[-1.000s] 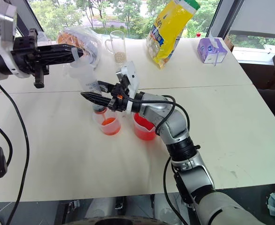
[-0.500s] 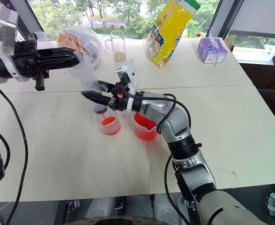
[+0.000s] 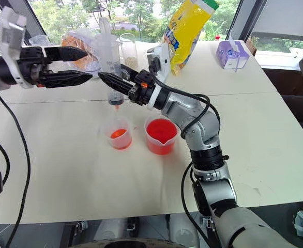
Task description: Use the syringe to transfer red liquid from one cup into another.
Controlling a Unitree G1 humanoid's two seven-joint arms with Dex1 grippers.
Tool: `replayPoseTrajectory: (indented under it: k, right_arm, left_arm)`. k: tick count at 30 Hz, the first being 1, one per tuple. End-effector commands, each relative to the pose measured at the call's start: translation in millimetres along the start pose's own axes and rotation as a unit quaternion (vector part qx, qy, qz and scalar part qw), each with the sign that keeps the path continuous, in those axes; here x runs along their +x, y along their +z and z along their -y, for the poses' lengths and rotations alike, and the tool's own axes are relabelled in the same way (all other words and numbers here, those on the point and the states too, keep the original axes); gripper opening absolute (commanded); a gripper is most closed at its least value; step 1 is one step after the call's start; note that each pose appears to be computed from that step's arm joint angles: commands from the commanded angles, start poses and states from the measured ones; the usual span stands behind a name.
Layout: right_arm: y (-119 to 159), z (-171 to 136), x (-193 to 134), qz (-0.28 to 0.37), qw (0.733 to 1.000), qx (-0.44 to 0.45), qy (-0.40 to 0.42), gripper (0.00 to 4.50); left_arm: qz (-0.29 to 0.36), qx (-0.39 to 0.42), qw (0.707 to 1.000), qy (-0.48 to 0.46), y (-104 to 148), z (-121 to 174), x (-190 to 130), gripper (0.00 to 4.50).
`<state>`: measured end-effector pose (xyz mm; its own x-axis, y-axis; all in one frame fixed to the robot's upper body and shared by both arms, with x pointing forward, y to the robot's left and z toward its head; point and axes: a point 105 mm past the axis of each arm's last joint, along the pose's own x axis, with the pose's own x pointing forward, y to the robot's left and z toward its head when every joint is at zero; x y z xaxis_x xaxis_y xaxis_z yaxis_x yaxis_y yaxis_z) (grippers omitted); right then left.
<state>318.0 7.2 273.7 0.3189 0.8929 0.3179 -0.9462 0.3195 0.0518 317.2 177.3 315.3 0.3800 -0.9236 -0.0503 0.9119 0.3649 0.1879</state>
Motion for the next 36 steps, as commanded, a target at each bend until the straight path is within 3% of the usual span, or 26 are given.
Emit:
replayPoseTrajectory:
  k: [1, 5, 10, 13, 14, 16, 17, 24, 29, 34, 36]
  right_arm:
    - [19, -13, -3, 0.017, 1.0, -0.008, 0.02, 1.56]
    - [37, -8, -19, -0.006, 1.0, -0.021, -0.011, 1.56]
    - [81, 26, -60, -0.037, 0.99, -0.017, -0.137, 1.56]
    - [87, 50, -87, -0.092, 0.967, -0.002, -0.236, 1.56]
    - [75, 66, -115, -0.18, 0.938, 0.004, -0.296, 1.56]
    - [58, 80, -164, -0.292, 0.881, 0.031, -0.37, 1.56]
    - [51, 84, -183, -0.317, 0.86, 0.045, -0.397, 1.56]
    - [-3, 88, -235, -0.407, 0.791, 0.112, -0.442, 1.56]
    - [-27, 90, -241, -0.424, 0.771, 0.15, -0.451, 1.56]
    - [-45, 86, -233, -0.436, 0.772, 0.166, -0.432, 1.56]
    - [-48, 86, -230, -0.439, 0.771, 0.17, -0.428, 2.51]
  left_arm:
    - [0.02, 0.03, 0.999, 0.004, 17, 1, -7, 4.43]
    - [0.02, 0.026, 0.999, -0.007, 11, 5, -2, 4.43]
    - [0.014, 0.018, 0.999, -0.035, -1, 17, 9, 4.43]
    - [0.013, 0.016, 0.999, -0.048, -7, 23, 13, 4.43]
    - [0.019, 0.01, 0.998, -0.058, -10, 27, 18, 4.43]
    - [0.025, 0.002, 0.997, -0.071, -15, 32, 25, 4.43]
    - [0.035, -0.007, 0.996, -0.077, -14, 34, 30, 4.43]
    - [0.038, -0.013, 0.995, -0.096, -20, 40, 41, 4.43]
    - [0.015, -0.019, 0.994, -0.105, -35, 48, 43, 4.43]
    - [0.006, -0.027, 0.994, -0.105, -42, 55, 41, 4.43]
    - [0.004, -0.028, 0.994, -0.104, -43, 56, 40, 4.5]
